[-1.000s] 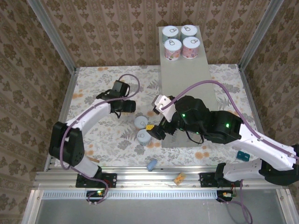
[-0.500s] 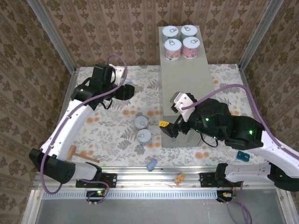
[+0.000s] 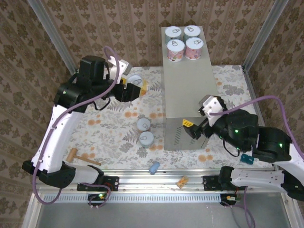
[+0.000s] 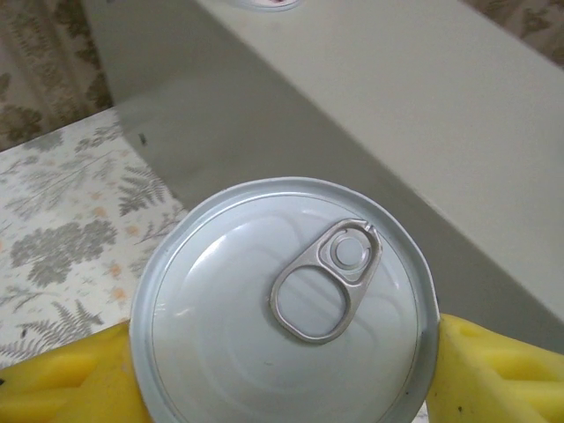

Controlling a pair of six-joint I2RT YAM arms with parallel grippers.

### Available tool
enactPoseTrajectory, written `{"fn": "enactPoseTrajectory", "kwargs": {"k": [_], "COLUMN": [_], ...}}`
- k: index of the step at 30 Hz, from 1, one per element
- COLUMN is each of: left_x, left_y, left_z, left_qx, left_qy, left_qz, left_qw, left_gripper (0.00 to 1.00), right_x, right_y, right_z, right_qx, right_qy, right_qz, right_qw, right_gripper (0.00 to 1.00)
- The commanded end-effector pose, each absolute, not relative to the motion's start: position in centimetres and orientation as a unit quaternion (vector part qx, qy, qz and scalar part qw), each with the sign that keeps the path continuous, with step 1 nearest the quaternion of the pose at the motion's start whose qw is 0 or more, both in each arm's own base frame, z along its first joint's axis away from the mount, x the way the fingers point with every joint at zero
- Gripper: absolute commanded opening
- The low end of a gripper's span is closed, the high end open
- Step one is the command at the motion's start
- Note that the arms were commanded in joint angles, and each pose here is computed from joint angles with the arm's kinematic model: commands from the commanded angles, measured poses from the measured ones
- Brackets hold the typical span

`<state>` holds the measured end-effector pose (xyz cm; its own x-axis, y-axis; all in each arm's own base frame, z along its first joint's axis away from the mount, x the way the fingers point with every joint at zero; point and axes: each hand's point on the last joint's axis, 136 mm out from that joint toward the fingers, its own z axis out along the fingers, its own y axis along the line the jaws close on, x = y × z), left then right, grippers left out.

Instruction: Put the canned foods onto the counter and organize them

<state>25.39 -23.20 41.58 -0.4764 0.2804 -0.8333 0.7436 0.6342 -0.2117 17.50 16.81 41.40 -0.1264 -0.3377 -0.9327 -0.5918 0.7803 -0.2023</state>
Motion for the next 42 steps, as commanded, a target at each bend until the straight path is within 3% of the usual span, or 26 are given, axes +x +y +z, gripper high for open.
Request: {"fn": "enactPoseTrajectory", "kwargs": {"k": [1, 13, 27, 42], "left_x": [23.8, 22.0, 22.6, 23.0], "left_y": [-24.9, -29.2, -34.1, -38.4], "left_z": [44.2, 46.2, 43.8, 42.5], "left_qx": [0.359, 0.414, 0.468, 0.492], "left_qy": [0.772, 0.742, 0.751, 0.739], "left_qz": [-0.321, -0.343, -0.284, -0.291], "left_qw": [0.415, 0.402, 0.37, 0.357], "left_gripper": [0.62, 0.62, 0.62, 0.7], "right_x": [17.5, 16.8, 16.2, 16.0], "right_y": [14.6, 12.4, 11.1, 10.7], "right_z": [40.2, 39.2, 38.9, 38.9], "right_qx": [-0.291, -0.27, -0.265, -0.266], "right_qy": [0.759, 0.767, 0.766, 0.759], "right_qz": [0.08, 0.082, 0.085, 0.088], "right_qw": [0.577, 0.577, 0.579, 0.587], "right_gripper": [1.0, 1.0, 1.0, 1.0]}}
